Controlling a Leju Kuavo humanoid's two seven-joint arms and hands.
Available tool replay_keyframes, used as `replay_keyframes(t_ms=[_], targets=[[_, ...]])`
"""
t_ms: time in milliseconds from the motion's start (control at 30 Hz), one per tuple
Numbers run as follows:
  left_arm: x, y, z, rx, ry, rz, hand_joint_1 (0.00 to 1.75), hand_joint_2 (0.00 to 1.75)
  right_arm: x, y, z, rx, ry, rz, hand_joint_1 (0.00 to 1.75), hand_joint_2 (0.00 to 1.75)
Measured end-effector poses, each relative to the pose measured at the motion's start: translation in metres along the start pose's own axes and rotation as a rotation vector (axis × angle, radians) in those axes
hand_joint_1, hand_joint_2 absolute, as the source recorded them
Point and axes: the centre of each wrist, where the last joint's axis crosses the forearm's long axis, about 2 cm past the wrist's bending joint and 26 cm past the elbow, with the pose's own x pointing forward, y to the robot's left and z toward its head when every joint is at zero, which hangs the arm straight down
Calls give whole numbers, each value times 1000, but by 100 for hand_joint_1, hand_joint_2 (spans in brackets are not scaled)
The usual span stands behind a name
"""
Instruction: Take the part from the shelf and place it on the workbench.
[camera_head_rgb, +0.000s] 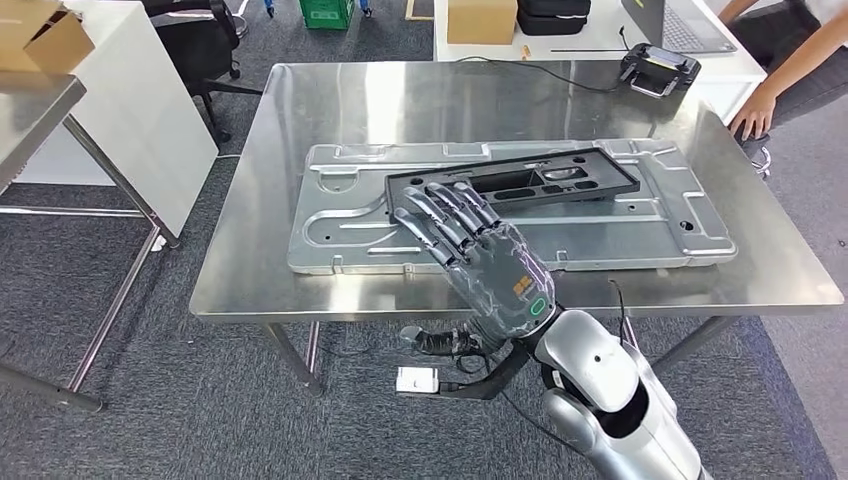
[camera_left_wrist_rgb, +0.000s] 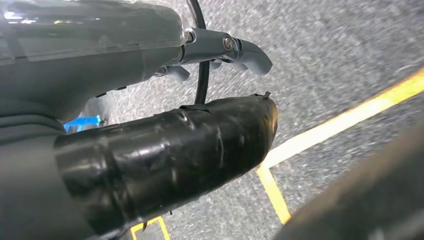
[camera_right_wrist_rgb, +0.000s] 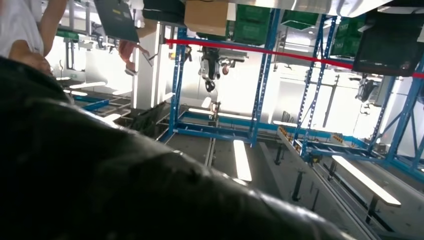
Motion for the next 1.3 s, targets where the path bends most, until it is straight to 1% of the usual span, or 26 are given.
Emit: replay_keyframes(t_ms=[133,367,533,833,900,1033,1133,1200,1300], targets=[[-1,0,0,4,0,4,0,0,0,2,11,16,5,4,0,175],[-2,0,0,8,5,18,0,0,2,12,38,70,42,7,0,175],[3,-1,0,16,5,40,0,0,7,24,66,139,111,13,0,175],[3,-4,1,23,15,65,0,0,8,54,131,327,346,1,0,175],[4,-4,1,24,13,61,0,0,6,58,139,350,377,0,0,175],[6,-2,0,27,7,61,0,0,4,61,147,382,416,-6,0,175],[6,-3,0,28,6,66,0,0,3,67,157,442,469,-23,0,175],[6,-3,0,29,7,70,0,0,1,73,168,486,507,-36,0,175],[7,-2,0,29,7,76,0,0,-6,86,195,578,583,-54,0,175]])
